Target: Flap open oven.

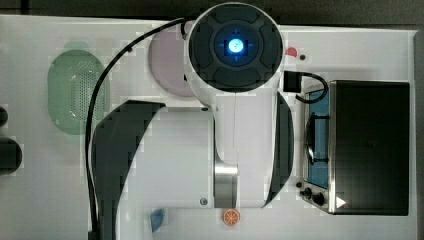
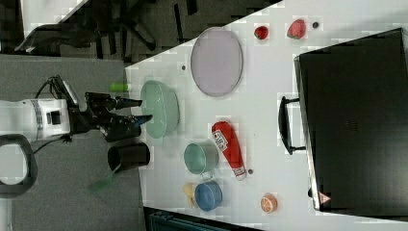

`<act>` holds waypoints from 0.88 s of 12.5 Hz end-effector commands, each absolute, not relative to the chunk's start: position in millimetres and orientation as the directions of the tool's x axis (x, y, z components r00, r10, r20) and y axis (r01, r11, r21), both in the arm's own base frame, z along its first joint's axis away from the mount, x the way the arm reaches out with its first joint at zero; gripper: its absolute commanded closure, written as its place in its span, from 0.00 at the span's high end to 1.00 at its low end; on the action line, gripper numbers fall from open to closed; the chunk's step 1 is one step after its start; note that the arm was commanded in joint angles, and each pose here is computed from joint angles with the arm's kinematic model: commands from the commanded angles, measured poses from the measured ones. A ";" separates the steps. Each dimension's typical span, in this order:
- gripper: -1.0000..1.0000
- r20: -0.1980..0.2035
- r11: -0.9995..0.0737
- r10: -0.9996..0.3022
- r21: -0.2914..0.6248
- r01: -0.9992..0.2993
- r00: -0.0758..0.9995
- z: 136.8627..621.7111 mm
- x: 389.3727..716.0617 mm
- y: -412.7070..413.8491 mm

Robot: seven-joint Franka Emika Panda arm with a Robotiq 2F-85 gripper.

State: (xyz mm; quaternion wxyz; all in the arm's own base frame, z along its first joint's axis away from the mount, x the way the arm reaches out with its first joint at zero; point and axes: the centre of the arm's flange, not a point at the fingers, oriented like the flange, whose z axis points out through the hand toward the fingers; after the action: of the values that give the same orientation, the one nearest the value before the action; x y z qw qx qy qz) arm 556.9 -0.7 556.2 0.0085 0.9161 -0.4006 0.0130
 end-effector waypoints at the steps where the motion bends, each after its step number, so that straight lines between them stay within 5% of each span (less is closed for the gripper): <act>1: 0.79 -0.009 -0.601 -0.799 -0.012 -0.799 0.601 611.5 450.8 -39.6; 3: 1.00 -0.009 -0.601 -0.799 -0.012 -0.799 0.602 611.5 450.8 -39.5; 7: 1.00 -0.009 -0.602 -0.799 -0.012 -0.799 0.602 611.6 450.8 -39.5; 8: 0.95 -0.009 -0.602 -0.799 -0.012 -0.799 0.602 611.5 450.8 -39.4; 11: 0.57 -0.009 -0.602 -0.799 -0.011 -0.799 0.602 611.1 450.9 -39.3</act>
State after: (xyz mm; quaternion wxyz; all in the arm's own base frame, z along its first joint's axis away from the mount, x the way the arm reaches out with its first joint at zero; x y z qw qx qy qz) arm 447.8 -38.8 624.0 -0.0123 0.8995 -0.4365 0.0132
